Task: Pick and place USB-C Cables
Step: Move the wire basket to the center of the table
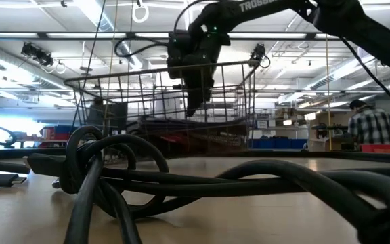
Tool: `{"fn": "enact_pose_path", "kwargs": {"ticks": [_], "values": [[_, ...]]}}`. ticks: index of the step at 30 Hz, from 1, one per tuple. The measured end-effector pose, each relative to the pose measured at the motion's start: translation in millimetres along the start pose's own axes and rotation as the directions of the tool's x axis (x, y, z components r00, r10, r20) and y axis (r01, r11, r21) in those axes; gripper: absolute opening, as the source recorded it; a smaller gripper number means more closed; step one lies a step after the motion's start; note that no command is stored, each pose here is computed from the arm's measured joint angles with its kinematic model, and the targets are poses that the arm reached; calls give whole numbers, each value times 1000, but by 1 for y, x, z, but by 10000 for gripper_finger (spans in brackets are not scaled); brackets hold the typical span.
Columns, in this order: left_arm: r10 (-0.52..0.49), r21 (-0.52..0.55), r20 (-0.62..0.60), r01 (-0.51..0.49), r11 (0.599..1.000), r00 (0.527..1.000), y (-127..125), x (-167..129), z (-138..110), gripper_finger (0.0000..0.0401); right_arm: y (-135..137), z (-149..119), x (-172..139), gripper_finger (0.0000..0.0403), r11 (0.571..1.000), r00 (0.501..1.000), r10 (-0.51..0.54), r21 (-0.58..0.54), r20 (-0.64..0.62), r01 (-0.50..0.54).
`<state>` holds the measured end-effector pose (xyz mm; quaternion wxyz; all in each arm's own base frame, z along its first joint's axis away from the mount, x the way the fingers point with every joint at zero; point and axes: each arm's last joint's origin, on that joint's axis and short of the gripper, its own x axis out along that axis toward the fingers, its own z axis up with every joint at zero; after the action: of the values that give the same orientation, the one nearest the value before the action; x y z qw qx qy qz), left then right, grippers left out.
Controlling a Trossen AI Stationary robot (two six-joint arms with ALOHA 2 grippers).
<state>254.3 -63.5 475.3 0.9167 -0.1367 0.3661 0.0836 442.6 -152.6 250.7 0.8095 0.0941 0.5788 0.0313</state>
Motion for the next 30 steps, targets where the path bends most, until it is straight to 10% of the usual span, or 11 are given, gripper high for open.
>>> {"fn": "enact_pose_path", "kwargs": {"ticks": [9,20,30], "values": [[-10,11,-4,10,1000,1000,-3,-1,-2,206,4,-26,31,2,998,990,54,29,-130,-51],[-6,44,-3,6,999,1000,-2,-1,-1,206,-22,-67,-1,0,996,999,-6,89,-46,10],[9,29,15,-9,1000,1000,-2,-1,0,206,8,-79,22,0,995,995,91,-41,-50,-93]]}}
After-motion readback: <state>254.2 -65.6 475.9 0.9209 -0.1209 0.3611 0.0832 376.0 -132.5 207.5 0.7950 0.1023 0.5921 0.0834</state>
